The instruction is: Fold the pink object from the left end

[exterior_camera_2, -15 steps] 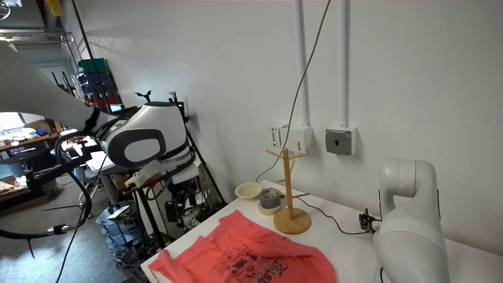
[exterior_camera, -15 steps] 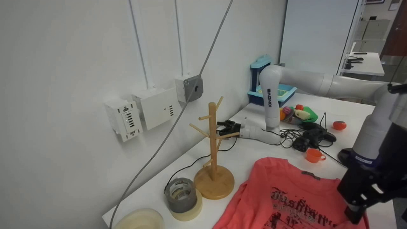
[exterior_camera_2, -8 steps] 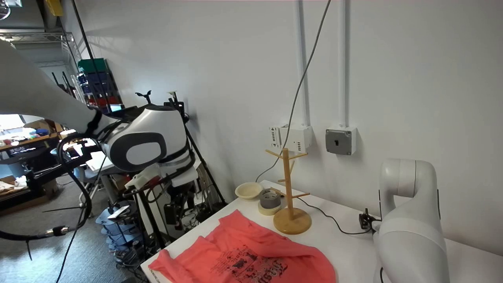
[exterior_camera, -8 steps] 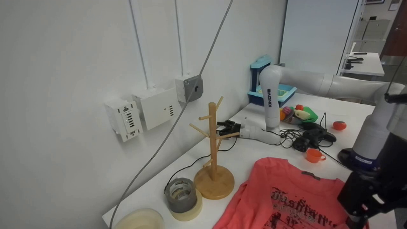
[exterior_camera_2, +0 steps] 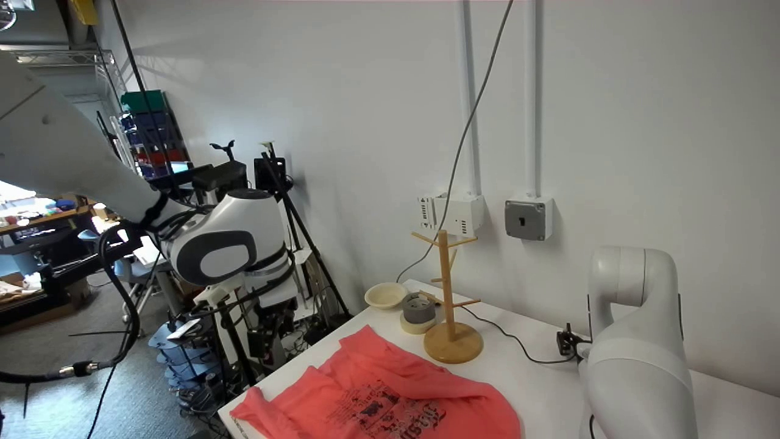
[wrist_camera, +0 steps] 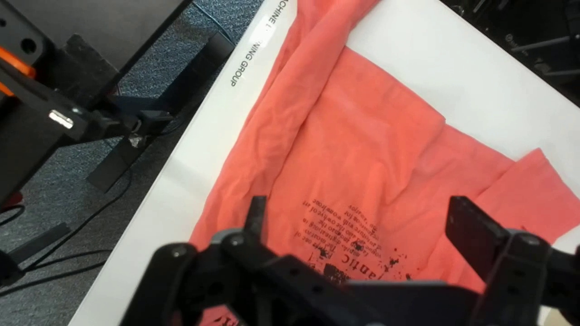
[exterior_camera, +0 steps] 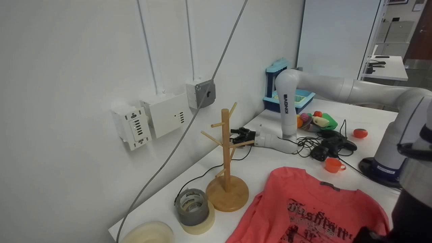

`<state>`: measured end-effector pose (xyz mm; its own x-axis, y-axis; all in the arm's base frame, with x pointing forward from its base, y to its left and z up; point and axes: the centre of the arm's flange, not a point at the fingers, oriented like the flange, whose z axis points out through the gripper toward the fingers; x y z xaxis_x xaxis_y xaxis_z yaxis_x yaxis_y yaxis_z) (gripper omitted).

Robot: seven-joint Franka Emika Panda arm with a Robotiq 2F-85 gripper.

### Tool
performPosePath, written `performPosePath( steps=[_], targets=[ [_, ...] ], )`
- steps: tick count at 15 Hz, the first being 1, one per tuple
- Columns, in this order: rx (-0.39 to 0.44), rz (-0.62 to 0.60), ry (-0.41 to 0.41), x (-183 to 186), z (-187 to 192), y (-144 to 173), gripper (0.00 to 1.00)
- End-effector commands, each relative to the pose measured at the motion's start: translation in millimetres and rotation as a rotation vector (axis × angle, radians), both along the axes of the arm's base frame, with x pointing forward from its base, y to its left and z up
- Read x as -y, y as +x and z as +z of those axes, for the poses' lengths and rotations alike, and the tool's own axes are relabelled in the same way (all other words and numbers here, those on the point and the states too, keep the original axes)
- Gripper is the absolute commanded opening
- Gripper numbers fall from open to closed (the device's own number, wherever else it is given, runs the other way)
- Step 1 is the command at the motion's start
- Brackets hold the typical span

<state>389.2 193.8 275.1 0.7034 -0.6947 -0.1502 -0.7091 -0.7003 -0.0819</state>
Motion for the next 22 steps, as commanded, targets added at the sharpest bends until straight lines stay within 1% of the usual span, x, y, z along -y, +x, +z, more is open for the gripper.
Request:
performPosePath(
  steps=[1, 3, 4, 7, 11, 14, 17, 20, 22],
  targets=[
    [-0.001, -0.059, 0.03, -17, -36, 2, 1.0],
    [-0.011, -0.08, 0.039, -19, -53, 3, 1.0],
    [-0.01, -0.043, 0.016, -11, -34, -2, 1.0],
    [-0.024, -0.053, 0.016, -12, -51, -2, 1.0],
    [-0.023, -0.053, 0.019, -13, -51, 0, 1.0],
    [-0.033, -0.068, 0.02, -16, -72, -3, 1.0],
    [-0.072, -0.067, 0.02, -22, -98, -13, 1.0],
    [-0.107, -0.056, 0.024, -34, -125, -23, 1.0],
    [-0.109, -0.044, 0.04, -44, -138, -28, 1.0]
  ],
)
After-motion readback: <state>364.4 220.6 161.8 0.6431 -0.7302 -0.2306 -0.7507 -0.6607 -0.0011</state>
